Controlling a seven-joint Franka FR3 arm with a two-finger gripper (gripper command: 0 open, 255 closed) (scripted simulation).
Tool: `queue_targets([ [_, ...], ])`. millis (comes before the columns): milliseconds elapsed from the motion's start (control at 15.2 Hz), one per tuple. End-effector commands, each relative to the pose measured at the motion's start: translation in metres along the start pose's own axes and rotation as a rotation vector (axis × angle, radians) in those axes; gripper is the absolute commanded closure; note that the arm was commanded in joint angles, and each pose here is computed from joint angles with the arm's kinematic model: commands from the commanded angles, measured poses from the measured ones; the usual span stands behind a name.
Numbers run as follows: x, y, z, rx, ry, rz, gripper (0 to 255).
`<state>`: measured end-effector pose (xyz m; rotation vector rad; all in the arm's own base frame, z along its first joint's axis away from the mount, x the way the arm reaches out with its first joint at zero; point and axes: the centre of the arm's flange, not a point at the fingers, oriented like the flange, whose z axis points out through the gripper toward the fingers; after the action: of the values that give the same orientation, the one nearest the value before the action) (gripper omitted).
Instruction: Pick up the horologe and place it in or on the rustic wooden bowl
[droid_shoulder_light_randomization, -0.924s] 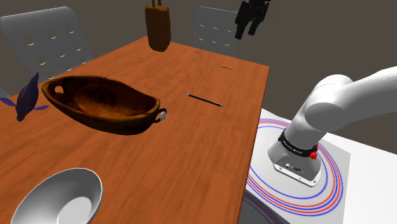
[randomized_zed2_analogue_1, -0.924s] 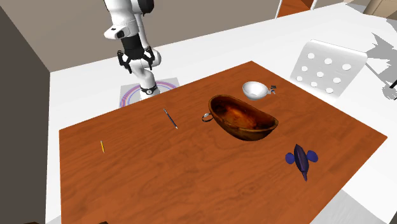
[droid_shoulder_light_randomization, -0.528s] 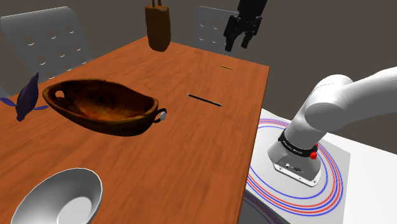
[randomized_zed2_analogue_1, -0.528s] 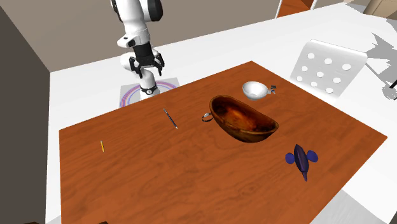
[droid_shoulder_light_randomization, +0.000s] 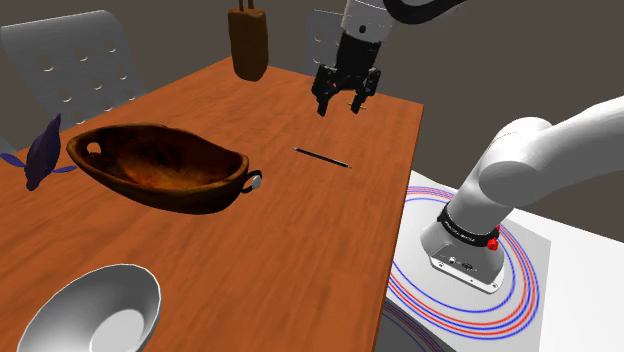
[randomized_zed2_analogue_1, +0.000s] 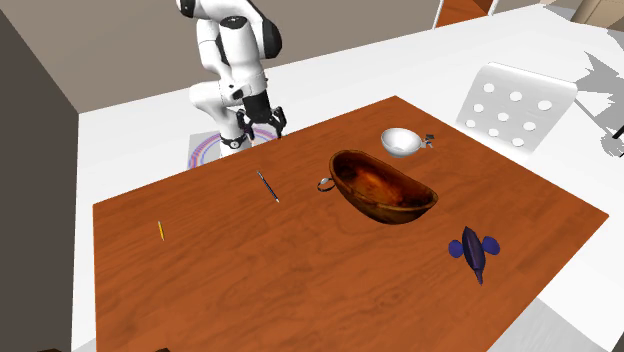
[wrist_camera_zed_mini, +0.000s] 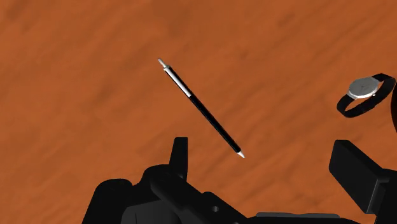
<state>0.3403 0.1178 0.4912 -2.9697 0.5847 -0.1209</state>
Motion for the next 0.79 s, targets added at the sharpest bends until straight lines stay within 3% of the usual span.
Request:
queue_targets([
  [0, -0.001, -0.018, 0.015, 0.01, 0.001, 0.063, 0],
  [726, 0.013, -0.116, 0.114, 0.057, 0.003, 0.386, 0],
])
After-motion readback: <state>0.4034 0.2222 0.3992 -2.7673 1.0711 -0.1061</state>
